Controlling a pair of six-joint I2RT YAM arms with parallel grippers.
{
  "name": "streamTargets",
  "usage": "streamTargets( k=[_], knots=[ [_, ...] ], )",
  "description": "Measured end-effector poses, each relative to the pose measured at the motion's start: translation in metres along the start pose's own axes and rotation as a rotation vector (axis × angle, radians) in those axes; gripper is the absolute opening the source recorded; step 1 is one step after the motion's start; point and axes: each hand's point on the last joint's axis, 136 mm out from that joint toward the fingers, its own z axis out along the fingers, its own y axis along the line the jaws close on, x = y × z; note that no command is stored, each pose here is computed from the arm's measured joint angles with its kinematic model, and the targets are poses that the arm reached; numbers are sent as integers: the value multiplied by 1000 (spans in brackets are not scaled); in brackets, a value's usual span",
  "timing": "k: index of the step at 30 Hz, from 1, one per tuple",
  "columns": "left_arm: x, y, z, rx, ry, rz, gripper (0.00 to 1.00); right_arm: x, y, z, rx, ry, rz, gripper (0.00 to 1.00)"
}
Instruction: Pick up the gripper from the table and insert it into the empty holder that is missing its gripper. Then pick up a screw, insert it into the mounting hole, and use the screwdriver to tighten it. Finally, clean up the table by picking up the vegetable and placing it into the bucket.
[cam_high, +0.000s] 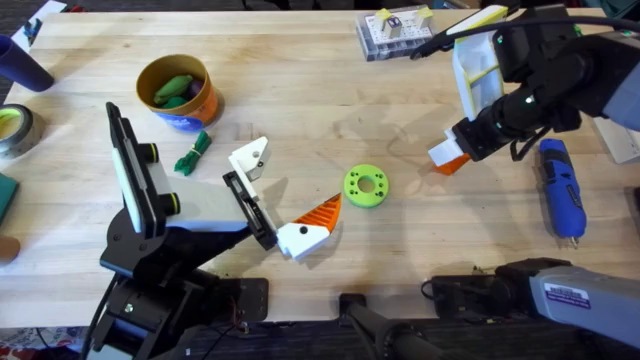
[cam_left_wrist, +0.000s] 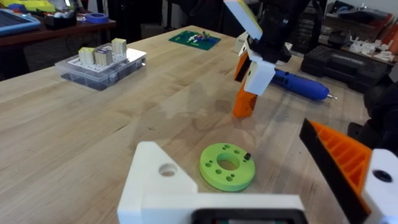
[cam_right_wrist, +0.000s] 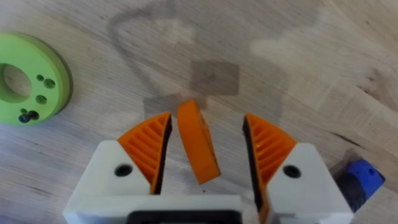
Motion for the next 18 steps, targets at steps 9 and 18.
streamTargets(
  k=[9,18],
  knots=[
    [0,0,0,0,1,-1,990,7,2,0,-10,30,-1,721],
    [-1,0,0,0,1,-1,990,11,4,-12,-25,63,-78,721]
  ],
)
